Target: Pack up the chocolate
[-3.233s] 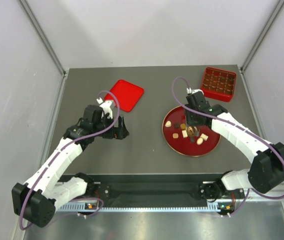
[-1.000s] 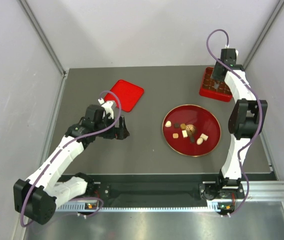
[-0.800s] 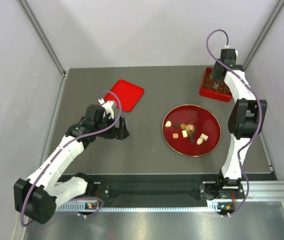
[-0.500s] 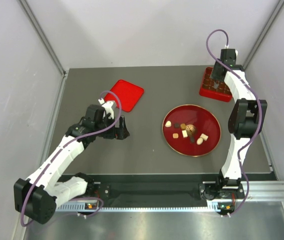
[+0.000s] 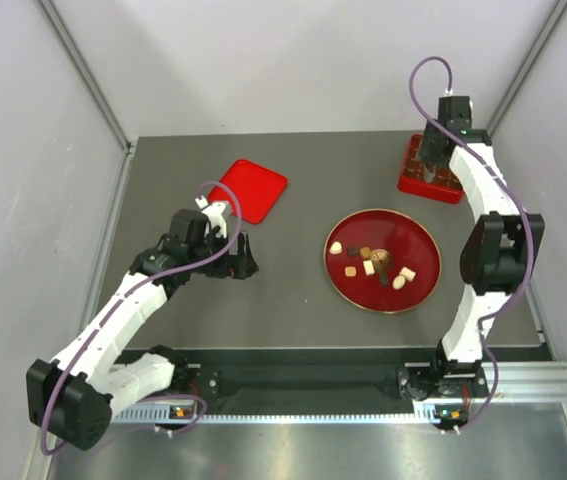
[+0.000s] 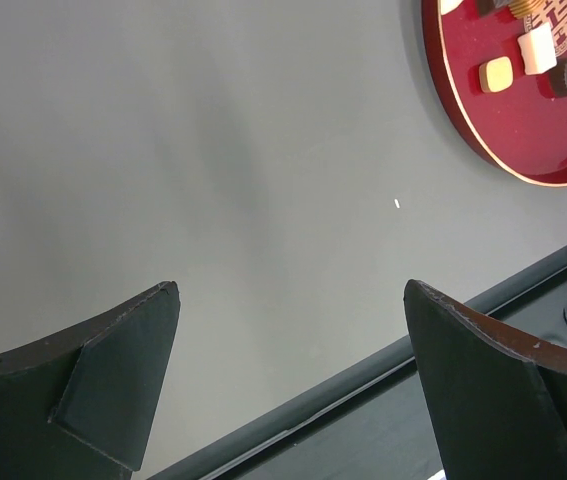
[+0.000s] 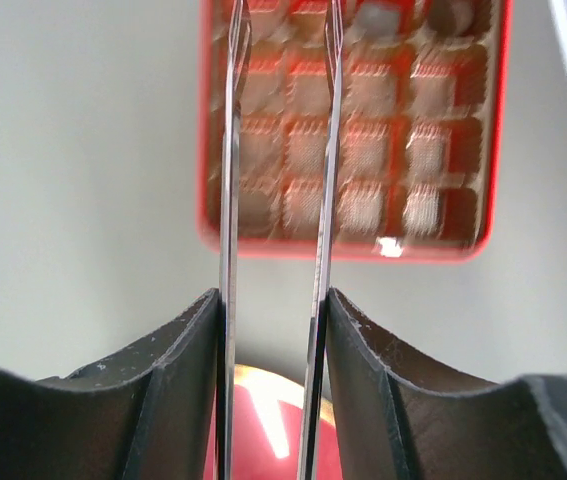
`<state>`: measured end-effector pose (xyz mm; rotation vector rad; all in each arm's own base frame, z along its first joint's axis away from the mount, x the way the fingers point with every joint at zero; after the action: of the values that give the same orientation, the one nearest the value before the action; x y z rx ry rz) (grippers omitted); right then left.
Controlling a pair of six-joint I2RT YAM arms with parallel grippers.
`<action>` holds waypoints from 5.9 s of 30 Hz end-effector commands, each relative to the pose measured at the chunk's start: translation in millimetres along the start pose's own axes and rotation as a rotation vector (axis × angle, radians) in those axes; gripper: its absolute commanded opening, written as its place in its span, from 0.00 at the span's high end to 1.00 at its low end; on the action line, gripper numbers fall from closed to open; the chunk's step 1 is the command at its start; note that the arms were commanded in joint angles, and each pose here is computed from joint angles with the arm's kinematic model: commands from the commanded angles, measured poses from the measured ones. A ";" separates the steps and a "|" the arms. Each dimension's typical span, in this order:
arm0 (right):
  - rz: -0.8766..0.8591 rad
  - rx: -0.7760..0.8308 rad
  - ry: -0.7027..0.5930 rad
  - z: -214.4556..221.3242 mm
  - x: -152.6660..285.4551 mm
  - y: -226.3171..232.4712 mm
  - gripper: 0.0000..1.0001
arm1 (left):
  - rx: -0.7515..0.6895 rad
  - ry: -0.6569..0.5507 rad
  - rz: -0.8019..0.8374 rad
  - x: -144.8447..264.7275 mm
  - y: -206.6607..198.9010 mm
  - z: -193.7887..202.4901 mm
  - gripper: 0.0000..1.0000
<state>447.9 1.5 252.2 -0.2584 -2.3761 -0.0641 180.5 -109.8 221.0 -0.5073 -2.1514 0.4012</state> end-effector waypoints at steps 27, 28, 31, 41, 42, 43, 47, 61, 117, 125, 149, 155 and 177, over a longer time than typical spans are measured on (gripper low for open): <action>-0.395 0.330 0.153 192.0 189.7 81.3 0.57 | -0.016 -0.035 0.016 3.4 -2.3 -2.3 0.01; -0.402 0.329 0.156 193.6 190.8 81.6 0.56 | -0.016 -0.033 0.015 3.1 -2.2 -2.2 0.01; -0.427 0.330 0.175 201.2 191.4 83.8 0.57 | -0.015 -0.033 0.013 2.7 -2.0 -2.2 0.01; -0.400 0.370 0.194 215.9 187.5 93.5 0.57 | -0.013 -0.027 0.014 2.2 -1.9 -1.8 0.01; -0.393 0.374 0.194 216.8 187.1 93.5 0.57 | -0.013 -0.027 0.015 2.2 -2.1 -1.8 0.01; -0.392 0.376 0.194 217.3 187.3 93.2 0.57 | -0.013 -0.025 0.015 1.9 -1.9 -1.7 0.01; -0.392 0.379 0.188 217.7 189.4 93.1 0.57 | -0.014 -0.026 0.017 2.2 -2.1 -1.7 0.01; -0.341 0.398 0.228 226.0 183.9 88.6 0.57 | -0.014 -0.031 0.020 2.8 -2.6 -2.2 0.01; 0.022 0.098 -0.066 18.0 97.9 36.4 0.68 | -0.021 -0.027 0.057 3.6 -5.1 -1.4 0.01; 0.054 0.035 -0.129 -16.7 51.9 18.7 0.69 | -0.023 -0.031 0.051 3.7 -4.7 -1.7 0.01; -0.004 0.013 -0.172 -28.6 -24.3 18.8 0.66 | -0.017 -0.015 0.016 -0.4 -1.6 -1.8 0.01; 0.005 0.014 -0.161 -25.7 -29.6 18.2 0.66 | -0.017 -0.017 0.016 -0.6 -1.8 -2.8 0.01; 0.038 0.025 -0.201 -42.6 -6.2 9.5 0.59 | -0.016 -0.023 0.013 0.7 -1.8 -2.5 0.01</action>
<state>481.5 15.0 227.6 -0.2584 -2.4313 0.0129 180.4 -110.2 220.4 -0.5112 -2.1460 0.4028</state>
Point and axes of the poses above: each gripper's point midway between its finger pads, its own x axis back along the fingers, its own y axis along the line the jaws close on, z = x × y, the point moved 10 cm from there along x, back along the fingers, and after that the axes turned 6 degrees about x, right-handed, at the moved point
